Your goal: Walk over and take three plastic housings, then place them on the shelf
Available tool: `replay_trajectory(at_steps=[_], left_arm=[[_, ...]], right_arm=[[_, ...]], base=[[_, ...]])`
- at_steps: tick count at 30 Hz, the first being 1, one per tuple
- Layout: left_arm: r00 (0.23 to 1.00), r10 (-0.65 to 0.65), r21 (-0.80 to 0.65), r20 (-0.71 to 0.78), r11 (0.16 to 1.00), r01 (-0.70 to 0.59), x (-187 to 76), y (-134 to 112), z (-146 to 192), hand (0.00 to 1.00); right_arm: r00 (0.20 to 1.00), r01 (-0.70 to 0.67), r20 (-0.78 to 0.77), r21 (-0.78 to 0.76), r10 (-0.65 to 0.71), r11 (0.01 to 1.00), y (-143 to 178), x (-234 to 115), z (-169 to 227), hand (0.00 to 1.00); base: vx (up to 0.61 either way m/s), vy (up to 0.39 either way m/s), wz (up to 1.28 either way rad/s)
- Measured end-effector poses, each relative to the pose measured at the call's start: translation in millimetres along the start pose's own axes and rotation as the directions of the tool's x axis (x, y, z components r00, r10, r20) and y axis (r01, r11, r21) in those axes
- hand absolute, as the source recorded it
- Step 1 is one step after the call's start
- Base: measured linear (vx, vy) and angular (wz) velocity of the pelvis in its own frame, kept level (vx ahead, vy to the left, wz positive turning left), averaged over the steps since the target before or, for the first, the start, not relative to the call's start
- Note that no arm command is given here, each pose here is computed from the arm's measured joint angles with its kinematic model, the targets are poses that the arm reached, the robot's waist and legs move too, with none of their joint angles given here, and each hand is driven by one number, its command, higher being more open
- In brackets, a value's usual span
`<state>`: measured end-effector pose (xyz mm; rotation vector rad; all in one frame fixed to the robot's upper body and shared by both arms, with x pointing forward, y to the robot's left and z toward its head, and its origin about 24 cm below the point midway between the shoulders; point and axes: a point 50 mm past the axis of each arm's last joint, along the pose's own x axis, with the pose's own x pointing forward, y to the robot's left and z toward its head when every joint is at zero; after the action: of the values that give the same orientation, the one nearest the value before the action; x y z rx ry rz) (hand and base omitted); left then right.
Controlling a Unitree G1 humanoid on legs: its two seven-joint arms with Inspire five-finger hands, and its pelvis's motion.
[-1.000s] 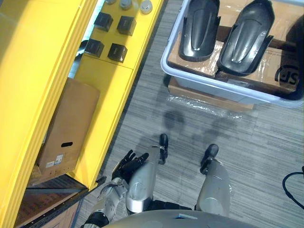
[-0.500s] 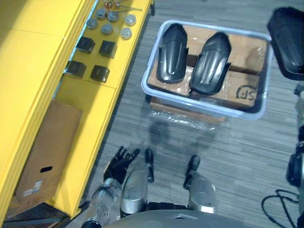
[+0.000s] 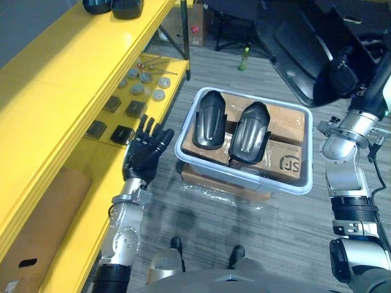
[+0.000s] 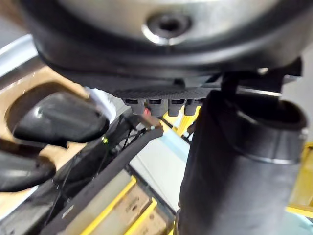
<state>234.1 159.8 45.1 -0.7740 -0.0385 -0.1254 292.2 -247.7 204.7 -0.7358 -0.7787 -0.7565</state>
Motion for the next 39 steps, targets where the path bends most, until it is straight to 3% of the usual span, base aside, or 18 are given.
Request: replay_trajectory(at_steps=[5, 14, 22, 33, 34, 39], left_arm=[[0.985, -0.124, -0.168, -0.124, 0.98, 0.103, 10, -29, -24, 1.0], [0.976, -0.174, -0.358, -0.129, 0.926, 0.118, 19, -29, -34, 1.0], [0.946, -0.318, -0.401, -0.055, 0.875, 0.271, 25, -48, -29, 1.0], [0.948, -0.316, -0.452, -0.029, 0.85, 0.269, 26, -49, -27, 1.0], [0.948, -0.316, -0.448, -0.033, 0.853, 0.268, 26, -50, -28, 0.0], [0.96, -0.276, -0.41, -0.045, 0.881, 0.234, 26, -56, -25, 0.0]], right_arm=[[0.974, -0.126, 0.207, 0.135, 0.096, 0.983, 27, -22, 43, 0.0], [0.937, -0.306, 0.24, 0.22, 0.253, 0.926, 53, -54, 61, 0.0], [0.893, -0.442, 0.207, 0.238, 0.399, 0.865, 74, -95, 59, 0.0], [0.858, -0.509, 0.236, 0.273, 0.456, 0.816, 81, -112, 68, 0.0], [0.856, -0.515, 0.225, 0.287, 0.465, 0.808, 82, -116, 68, 0.0], [0.862, -0.506, 0.197, 0.338, 0.466, 0.793, 83, -123, 71, 0.0]], base=[[-0.03, 0.016, -0.13], [-0.08, 0.016, -0.02], [-0.04, 0.029, 0.01], [0.0, 0.002, 0.0], [0.0, 0.0, 0.0], [0.0, 0.0, 0.0]])
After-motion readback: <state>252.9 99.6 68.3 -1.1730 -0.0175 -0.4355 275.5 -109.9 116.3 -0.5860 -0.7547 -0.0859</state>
